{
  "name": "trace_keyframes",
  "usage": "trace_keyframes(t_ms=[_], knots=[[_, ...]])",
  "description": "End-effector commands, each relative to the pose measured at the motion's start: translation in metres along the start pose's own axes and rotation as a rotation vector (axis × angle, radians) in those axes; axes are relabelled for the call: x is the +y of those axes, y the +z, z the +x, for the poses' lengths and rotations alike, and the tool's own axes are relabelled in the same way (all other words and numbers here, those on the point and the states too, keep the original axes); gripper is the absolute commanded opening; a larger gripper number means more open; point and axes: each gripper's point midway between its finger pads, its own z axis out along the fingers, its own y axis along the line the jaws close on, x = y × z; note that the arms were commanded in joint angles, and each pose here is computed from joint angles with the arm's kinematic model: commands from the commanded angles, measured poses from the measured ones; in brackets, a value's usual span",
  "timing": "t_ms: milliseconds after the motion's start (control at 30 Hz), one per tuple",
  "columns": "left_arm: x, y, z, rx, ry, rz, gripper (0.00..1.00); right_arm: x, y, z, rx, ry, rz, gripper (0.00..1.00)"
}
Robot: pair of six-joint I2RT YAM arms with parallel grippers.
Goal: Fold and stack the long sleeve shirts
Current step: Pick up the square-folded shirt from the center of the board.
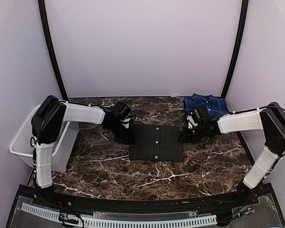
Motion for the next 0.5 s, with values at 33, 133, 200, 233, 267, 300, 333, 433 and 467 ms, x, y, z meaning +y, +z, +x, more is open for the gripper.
trace_keyframes(t_ms=[33,133,200,233,267,300,333,433,467], knots=[[0.003,-0.031,0.007,0.013,0.031,-0.059,0.0,0.011,-0.002,-0.011,-0.027,-0.039,0.009,0.24],[0.003,-0.043,0.007,0.014,0.058,-0.064,0.0,0.016,0.002,-0.011,-0.021,-0.052,0.017,0.24],[0.001,-0.052,0.008,0.013,0.074,-0.062,0.0,0.02,0.007,-0.008,-0.011,-0.062,0.016,0.24],[0.0,-0.058,0.009,0.013,0.079,-0.063,0.0,0.023,0.009,-0.007,-0.006,-0.068,0.014,0.23],[0.0,-0.062,0.009,0.01,0.087,-0.063,0.0,0.025,0.013,-0.006,0.003,-0.071,0.015,0.23],[0.0,-0.067,0.009,0.008,0.092,-0.062,0.0,0.028,0.016,-0.004,0.008,-0.075,0.014,0.23],[0.0,-0.07,0.009,0.005,0.101,-0.064,0.0,0.031,0.019,-0.004,0.011,-0.081,0.01,0.23],[0.001,-0.082,0.008,-0.005,0.105,-0.071,0.0,0.039,0.027,-0.001,0.024,-0.094,0.013,0.21],[0.002,-0.085,0.008,-0.007,0.105,-0.072,0.0,0.041,0.028,-0.002,0.025,-0.098,0.018,0.21]])
